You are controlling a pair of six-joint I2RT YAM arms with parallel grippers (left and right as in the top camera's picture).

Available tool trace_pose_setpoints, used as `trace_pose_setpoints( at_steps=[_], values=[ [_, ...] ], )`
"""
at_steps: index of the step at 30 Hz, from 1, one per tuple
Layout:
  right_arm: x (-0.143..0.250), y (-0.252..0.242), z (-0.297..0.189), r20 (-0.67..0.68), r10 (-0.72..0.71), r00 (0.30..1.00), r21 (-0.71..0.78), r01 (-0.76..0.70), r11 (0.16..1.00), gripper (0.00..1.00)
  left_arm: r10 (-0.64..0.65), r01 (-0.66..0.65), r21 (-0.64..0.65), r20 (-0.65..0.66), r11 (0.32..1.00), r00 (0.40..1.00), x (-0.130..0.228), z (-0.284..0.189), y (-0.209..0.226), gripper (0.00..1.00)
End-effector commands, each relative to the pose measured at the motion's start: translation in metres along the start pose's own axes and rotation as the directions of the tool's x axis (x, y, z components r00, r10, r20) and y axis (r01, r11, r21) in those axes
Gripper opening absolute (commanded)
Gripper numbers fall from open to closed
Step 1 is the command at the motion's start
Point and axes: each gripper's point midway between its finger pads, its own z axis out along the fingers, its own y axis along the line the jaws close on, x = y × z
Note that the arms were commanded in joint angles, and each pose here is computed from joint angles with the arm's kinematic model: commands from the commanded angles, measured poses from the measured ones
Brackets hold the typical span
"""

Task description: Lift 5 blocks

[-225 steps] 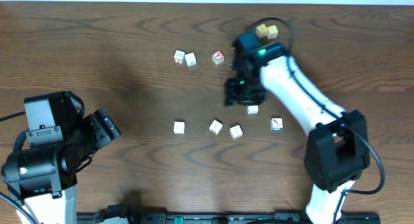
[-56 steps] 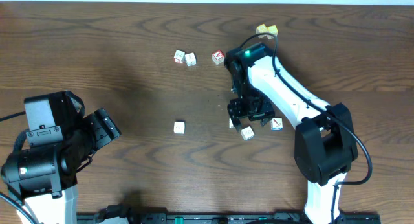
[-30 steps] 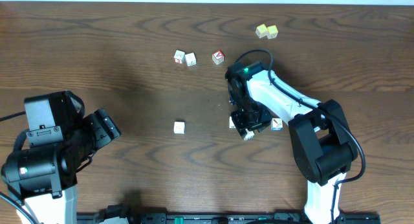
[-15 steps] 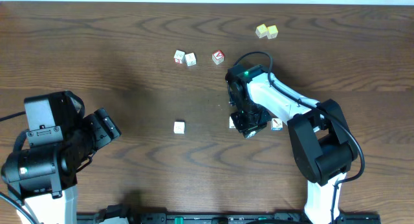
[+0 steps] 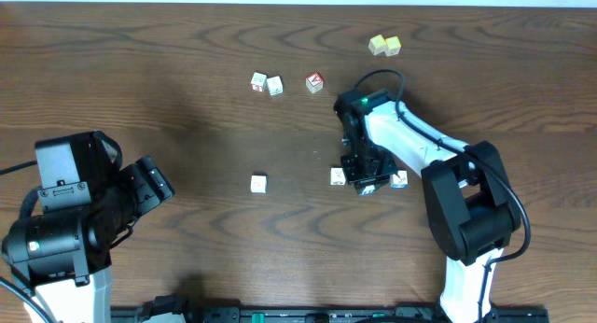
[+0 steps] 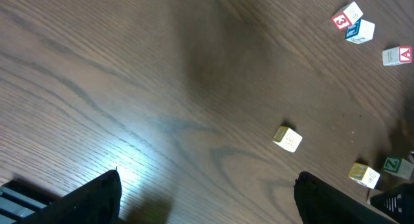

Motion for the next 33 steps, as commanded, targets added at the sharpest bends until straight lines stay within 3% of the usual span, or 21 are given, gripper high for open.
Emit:
trace_pose_setpoints(
  at_steps=[1,7,17,33],
  values=[
    [-0.007,-0.002,0.000,0.022,0.070,0.997,-0.022,-0.069,0.997,0.24,-0.006,0.006,-0.011,0.012,1.000,1.000,-0.002,-0.002,0.001,0.86],
    [-0.016,0.024,-0.002,0.029,0.114,0.993,-0.169,-0.108,0.980,0.25,-0.006,0.006,-0.011,0.011,1.000,1.000,-0.002,-0.002,0.001,0.86],
    [-0.019,0.025,-0.003,0.030,0.172,0.985,-0.177,-0.164,0.970,0.27,-0.006,0.006,-0.011,0.011,1.000,1.000,-0.002,-0.002,0.001,0.86],
    [-0.025,0.020,-0.003,0.072,0.097,0.993,-0.153,-0.085,0.984,0.27,-0.006,0.006,-0.011,0.012,1.000,1.000,-0.002,-0.002,0.001,0.86]
  ],
)
